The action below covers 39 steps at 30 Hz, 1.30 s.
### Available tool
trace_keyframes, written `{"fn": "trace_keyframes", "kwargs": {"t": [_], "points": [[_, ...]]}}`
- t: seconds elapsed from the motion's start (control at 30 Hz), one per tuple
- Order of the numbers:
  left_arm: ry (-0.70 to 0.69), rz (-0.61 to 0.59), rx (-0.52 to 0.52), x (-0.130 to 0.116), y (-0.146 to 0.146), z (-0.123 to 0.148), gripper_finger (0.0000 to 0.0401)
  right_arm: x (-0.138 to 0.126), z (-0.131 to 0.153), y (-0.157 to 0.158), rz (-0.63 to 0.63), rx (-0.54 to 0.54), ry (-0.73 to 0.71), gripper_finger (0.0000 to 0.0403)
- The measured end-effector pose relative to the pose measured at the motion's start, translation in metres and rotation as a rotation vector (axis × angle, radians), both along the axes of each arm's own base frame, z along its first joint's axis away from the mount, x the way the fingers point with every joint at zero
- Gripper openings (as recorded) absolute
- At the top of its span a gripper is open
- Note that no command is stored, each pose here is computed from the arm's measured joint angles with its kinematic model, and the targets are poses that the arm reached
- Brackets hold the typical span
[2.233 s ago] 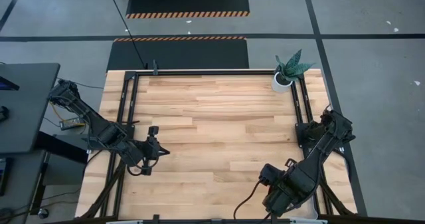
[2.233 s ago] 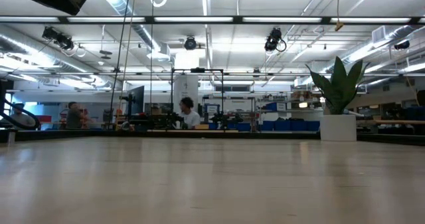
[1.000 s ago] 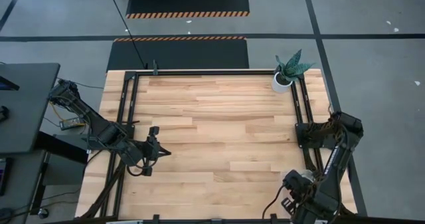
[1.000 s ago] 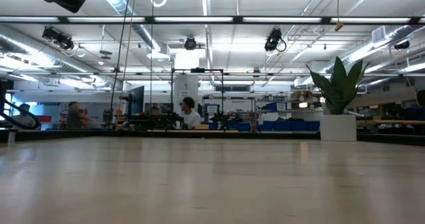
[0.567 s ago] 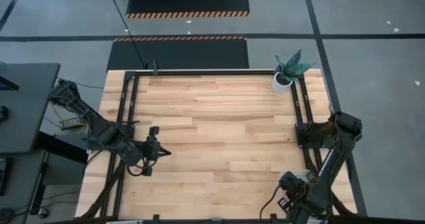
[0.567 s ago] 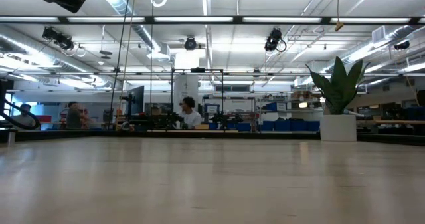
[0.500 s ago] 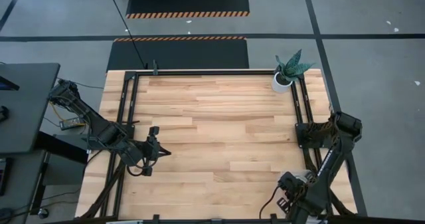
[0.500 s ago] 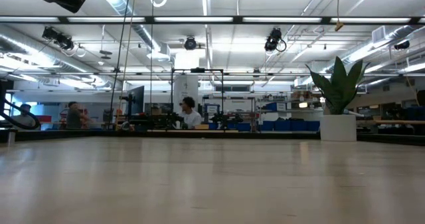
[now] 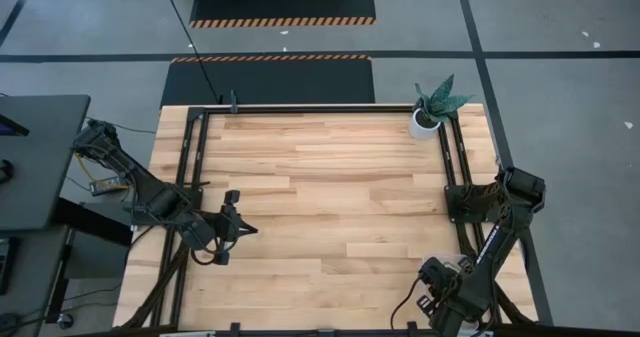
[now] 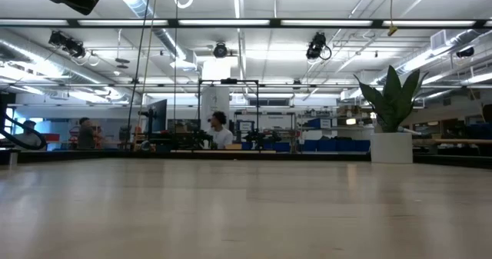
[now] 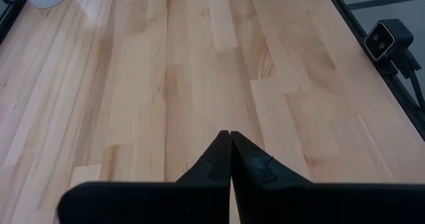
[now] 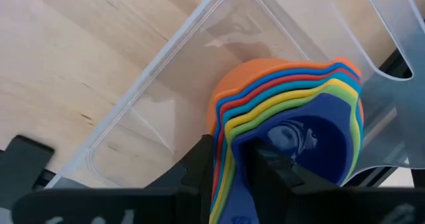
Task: Nest measuring cups in basket
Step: Put the nested measuring cups into the transparent bin
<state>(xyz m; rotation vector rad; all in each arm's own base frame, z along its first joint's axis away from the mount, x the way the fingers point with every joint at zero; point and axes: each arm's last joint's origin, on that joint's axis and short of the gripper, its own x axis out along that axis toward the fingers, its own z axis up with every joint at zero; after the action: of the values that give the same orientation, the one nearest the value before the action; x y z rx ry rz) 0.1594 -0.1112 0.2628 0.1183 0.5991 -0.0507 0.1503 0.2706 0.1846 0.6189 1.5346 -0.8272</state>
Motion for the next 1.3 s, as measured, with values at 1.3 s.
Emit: {"fn": "trace_keyframes", "kwargs": {"t": [1.3], "points": [[0.018, -0.033, -0.026, 0.000, -0.001, 0.000, 0.0007, 0.025, 0.019, 0.003, 0.098, 0.155, 0.053, 0.0192]]}}
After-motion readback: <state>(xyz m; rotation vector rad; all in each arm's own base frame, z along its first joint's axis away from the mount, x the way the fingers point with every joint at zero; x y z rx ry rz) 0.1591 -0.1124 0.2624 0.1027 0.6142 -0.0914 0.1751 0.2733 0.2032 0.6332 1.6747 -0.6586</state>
